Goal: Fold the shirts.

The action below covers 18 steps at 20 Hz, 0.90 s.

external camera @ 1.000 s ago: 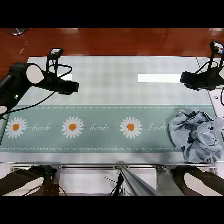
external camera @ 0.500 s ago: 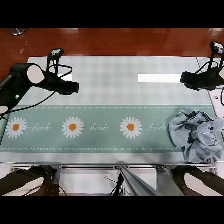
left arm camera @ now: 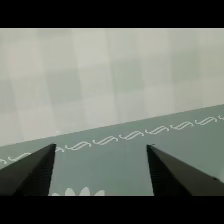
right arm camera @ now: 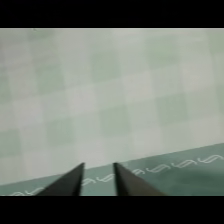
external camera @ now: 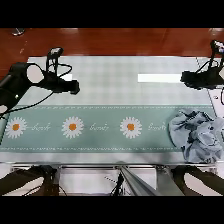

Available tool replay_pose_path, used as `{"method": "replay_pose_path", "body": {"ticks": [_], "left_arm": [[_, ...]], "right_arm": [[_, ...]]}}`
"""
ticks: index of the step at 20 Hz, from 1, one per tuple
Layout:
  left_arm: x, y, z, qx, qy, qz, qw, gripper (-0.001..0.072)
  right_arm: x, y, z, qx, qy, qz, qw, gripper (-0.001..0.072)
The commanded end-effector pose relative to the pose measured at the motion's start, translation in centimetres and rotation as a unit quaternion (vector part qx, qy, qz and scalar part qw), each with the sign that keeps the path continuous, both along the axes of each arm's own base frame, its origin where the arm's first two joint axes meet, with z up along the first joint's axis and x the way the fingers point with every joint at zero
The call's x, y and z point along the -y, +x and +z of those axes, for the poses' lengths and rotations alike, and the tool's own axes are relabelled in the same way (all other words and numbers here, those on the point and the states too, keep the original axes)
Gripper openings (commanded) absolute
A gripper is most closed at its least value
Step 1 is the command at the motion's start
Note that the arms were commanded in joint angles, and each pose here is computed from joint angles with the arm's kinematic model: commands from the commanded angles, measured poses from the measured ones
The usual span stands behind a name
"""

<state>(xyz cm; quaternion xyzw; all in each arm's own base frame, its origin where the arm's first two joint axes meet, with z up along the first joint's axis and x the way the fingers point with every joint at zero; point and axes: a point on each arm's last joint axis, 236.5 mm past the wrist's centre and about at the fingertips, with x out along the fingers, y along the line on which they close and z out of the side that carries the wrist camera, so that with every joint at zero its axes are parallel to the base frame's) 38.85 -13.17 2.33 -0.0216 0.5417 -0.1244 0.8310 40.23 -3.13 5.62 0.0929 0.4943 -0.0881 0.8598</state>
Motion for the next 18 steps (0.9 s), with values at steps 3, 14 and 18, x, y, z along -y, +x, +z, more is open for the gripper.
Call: {"method": "replay_pose_path", "body": {"ticks": [3, 14, 18], "left_arm": [[-3.9, -3.8, 1.2, -0.043, 0.075, -0.023, 0.996, 0.0704], [0.7, -16.0, -1.4, -0.019, -0.134, 0.027, 0.990, 0.0704], [0.9, -16.0, -2.8, -0.046, -0.133, 0.032, 0.989, 0.0704]], "right_arm": [[9.0, -9.3, -0.4, -0.166, -0.175, -0.039, 0.970, 0.0627], [11.0, -25.0, -10.6, -0.221, -0.037, -0.205, 0.953, 0.0627], [11.0, -25.9, -13.8, -0.284, -0.013, -0.189, 0.940, 0.0626]]}}
